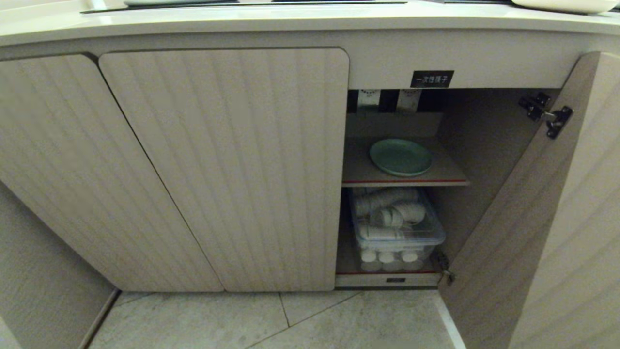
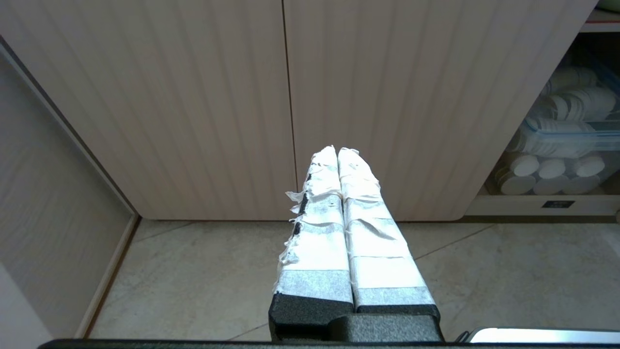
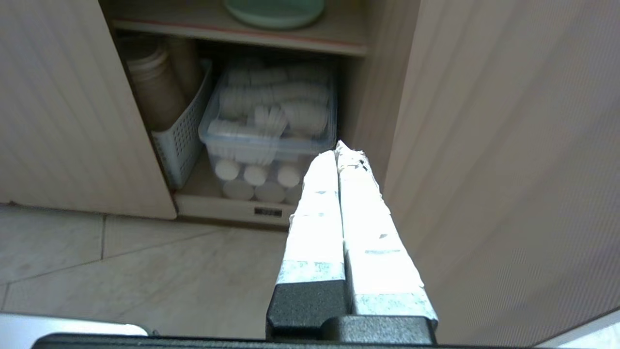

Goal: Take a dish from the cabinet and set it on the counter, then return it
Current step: Close the cabinet door

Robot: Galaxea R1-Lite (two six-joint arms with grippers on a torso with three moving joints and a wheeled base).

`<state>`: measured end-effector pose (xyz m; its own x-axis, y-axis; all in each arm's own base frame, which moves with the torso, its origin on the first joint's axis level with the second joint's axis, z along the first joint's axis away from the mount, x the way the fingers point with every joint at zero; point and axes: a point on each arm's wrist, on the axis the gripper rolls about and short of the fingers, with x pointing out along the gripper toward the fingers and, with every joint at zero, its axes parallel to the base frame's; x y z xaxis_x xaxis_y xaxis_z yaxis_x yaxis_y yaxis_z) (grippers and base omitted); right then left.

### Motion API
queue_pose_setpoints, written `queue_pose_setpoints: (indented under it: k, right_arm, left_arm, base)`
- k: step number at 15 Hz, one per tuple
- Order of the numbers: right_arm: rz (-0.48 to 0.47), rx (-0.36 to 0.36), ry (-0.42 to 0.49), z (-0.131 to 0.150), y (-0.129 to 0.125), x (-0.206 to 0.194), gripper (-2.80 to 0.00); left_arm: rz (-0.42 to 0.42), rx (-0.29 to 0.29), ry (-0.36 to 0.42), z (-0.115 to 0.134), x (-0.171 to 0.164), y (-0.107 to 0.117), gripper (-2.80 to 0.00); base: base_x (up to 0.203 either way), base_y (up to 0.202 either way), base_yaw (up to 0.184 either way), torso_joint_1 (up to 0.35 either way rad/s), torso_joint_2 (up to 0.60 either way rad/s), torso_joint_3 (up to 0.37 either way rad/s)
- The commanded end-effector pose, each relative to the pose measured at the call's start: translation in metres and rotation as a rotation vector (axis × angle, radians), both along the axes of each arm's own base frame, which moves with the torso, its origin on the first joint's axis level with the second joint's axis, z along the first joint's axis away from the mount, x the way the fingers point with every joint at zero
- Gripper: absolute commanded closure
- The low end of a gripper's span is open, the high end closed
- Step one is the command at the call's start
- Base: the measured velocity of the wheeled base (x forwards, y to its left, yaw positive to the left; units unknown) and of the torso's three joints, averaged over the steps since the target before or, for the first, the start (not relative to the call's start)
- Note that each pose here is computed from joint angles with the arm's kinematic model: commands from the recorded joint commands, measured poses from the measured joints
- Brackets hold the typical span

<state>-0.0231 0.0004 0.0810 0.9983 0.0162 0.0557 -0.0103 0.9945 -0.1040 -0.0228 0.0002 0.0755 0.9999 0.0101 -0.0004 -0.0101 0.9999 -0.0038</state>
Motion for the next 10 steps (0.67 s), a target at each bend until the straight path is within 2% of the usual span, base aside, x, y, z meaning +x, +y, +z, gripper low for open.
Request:
queue_pose_setpoints:
  k: [1,3,6,10]
  right_arm:
    - [-0.003,-0.004,-0.03,0.0032,0.0,-0.0001,0.0]
    - [-0.006,-0.005,-0.036,0.0039,-0.0001,-0.0002,0.0]
    - [-0.006,-0.004,-0.093,0.0096,-0.0001,-0.0009,0.0]
    - [-0.007,-0.002,-0.101,0.0104,-0.0002,-0.001,0.0]
  left_arm:
    - [0.001,-0.001,0.0,0.0,0.0,0.0,0.0]
    - [0.001,-0.001,0.0,0.0,0.0,0.0,0.0]
    - [0.001,-0.001,0.0,0.0,0.0,0.0,0.0]
    - [0.001,-0.001,0.0,0.0,0.0,0.0,0.0]
  base:
    - [0.0,0.0,0.0,0.0,0.0,0.0]
    - [0.0,0.0,0.0,0.0,0.0,0.0]
    - [0.0,0.0,0.0,0.0,0.0,0.0]
    - [0.0,0.0,0.0,0.0,0.0,0.0]
